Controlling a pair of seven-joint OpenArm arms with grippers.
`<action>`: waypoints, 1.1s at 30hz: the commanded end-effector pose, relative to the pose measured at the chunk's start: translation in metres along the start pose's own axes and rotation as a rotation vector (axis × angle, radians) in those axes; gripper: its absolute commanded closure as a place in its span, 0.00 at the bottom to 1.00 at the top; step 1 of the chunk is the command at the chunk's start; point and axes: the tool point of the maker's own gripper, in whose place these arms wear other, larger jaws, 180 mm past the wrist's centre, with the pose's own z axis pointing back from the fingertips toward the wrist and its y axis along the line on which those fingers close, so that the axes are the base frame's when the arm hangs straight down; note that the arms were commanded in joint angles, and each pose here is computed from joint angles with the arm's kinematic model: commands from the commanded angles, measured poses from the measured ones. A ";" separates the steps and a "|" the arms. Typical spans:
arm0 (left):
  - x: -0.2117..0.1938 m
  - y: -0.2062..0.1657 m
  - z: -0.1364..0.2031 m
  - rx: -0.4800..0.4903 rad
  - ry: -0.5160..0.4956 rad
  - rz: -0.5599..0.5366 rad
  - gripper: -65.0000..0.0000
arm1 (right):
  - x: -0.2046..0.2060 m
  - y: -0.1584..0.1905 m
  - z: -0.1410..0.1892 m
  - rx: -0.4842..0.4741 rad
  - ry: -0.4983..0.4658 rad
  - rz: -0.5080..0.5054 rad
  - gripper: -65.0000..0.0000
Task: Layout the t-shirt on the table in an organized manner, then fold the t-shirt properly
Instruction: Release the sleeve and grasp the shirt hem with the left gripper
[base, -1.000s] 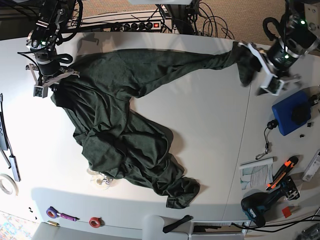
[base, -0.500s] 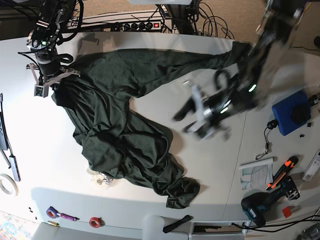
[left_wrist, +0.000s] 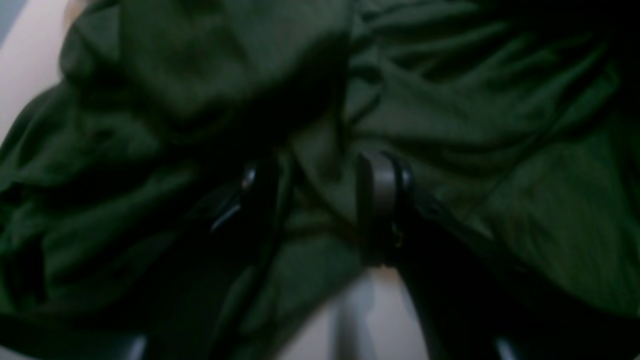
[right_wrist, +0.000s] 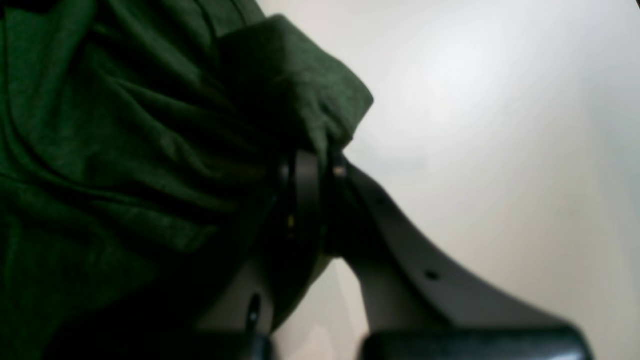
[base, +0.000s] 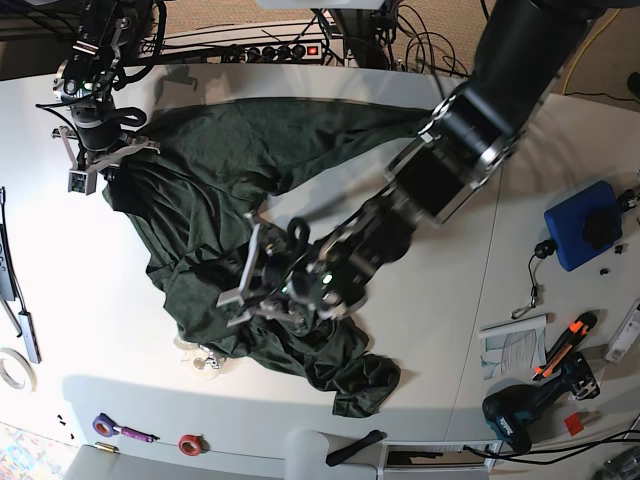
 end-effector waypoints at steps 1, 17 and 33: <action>0.038 0.005 0.003 0.002 -0.077 -0.028 0.59 | 0.015 -0.004 0.003 -0.009 -0.050 0.007 1.00; 0.025 0.043 -0.016 0.082 -0.083 -0.037 0.59 | 0.015 -0.004 0.003 -0.008 -0.051 0.007 1.00; 0.035 0.058 -0.014 0.168 -0.166 -0.018 0.59 | 0.015 -0.004 0.003 -0.008 -0.051 0.007 1.00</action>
